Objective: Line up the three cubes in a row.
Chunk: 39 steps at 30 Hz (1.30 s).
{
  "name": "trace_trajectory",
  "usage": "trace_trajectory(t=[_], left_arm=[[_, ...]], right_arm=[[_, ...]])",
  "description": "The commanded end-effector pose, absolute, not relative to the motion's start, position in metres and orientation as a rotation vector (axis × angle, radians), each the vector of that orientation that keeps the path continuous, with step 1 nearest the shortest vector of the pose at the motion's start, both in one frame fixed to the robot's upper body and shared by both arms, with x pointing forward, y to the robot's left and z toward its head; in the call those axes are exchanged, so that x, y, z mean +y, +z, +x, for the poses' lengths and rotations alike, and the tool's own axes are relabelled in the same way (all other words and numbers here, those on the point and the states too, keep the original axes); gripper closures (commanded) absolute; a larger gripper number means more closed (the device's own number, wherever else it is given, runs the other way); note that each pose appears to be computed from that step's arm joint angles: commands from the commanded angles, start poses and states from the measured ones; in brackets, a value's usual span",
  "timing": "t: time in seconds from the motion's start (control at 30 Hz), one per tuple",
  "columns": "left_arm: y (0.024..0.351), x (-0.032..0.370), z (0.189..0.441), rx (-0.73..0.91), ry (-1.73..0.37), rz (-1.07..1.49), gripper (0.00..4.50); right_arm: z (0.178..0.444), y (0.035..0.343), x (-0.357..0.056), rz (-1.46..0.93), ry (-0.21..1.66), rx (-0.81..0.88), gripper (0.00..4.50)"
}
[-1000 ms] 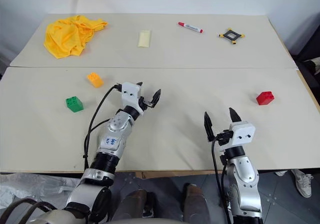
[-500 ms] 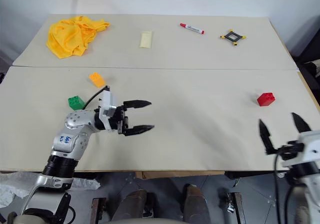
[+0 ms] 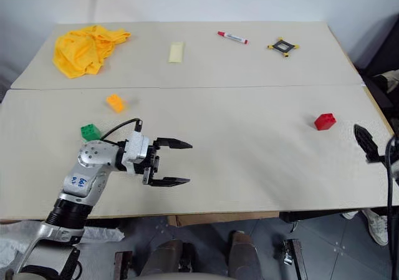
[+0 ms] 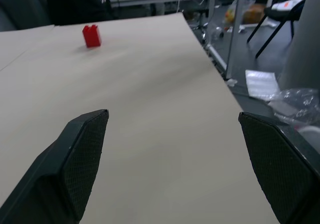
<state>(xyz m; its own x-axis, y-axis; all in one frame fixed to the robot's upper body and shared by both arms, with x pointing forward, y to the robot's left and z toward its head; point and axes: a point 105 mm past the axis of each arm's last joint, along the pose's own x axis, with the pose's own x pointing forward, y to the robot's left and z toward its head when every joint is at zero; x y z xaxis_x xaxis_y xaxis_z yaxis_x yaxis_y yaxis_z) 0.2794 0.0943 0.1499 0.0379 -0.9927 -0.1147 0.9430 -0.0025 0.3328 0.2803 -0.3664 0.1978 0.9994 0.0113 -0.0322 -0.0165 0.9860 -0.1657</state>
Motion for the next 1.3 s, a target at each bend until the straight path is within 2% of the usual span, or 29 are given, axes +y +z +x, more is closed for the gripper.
trace_trajectory(t=[0.03,0.1,0.17,0.23,0.5,0.6,0.83,0.9,1.03,1.1,1.17,1.23,1.3], left_arm=[[0.166,0.100,0.280,-0.227,-1.508,0.379,0.10],[0.168,0.104,0.284,-0.218,-1.488,0.372,0.10],[0.169,0.107,0.287,-0.205,-1.470,0.376,0.10],[0.168,0.107,0.285,-0.176,-1.479,0.359,0.10],[0.168,0.105,0.282,-0.191,-1.447,0.374,0.10],[0.170,0.105,0.283,-0.201,-1.436,0.382,0.00],[0.172,0.110,0.284,-0.184,-1.442,0.390,0.00],[0.172,0.111,0.284,-0.182,-1.447,0.389,0.00],[0.173,0.124,0.288,-0.163,-1.406,0.368,0.00],[0.176,0.137,0.292,-0.161,-1.350,0.385,0.00],[0.180,0.149,0.294,-0.149,-1.311,0.374,0.00],[0.180,0.154,0.293,-0.128,-1.301,0.368,0.00],[0.176,0.158,0.288,-0.095,-1.312,0.366,0.00]], right_arm=[[0.300,0.192,-0.369,-0.162,0.019,0.131,0.00],[0.316,0.190,-0.369,-0.189,0.027,0.170,0.00],[0.334,0.175,-0.362,-0.225,0.092,0.288,0.00],[0.346,0.172,-0.363,-0.217,0.086,0.315,0.00],[0.368,0.163,-0.369,-0.205,0.065,0.355,0.00],[0.370,0.160,-0.365,-0.192,0.091,0.360,0.63],[0.371,0.164,-0.355,-0.208,0.168,0.350,3.00],[0.373,0.172,-0.348,-0.205,0.212,0.327,3.02],[0.372,0.202,-0.299,-0.262,0.513,0.215,3.02],[0.358,0.212,-0.249,-0.329,0.814,0.179,3.02],[0.341,0.208,-0.210,-0.408,1.065,0.225,3.02],[0.336,0.201,-0.191,-0.463,1.172,0.285,3.02],[0.342,0.188,-0.172,-0.571,1.233,0.349,3.02]])
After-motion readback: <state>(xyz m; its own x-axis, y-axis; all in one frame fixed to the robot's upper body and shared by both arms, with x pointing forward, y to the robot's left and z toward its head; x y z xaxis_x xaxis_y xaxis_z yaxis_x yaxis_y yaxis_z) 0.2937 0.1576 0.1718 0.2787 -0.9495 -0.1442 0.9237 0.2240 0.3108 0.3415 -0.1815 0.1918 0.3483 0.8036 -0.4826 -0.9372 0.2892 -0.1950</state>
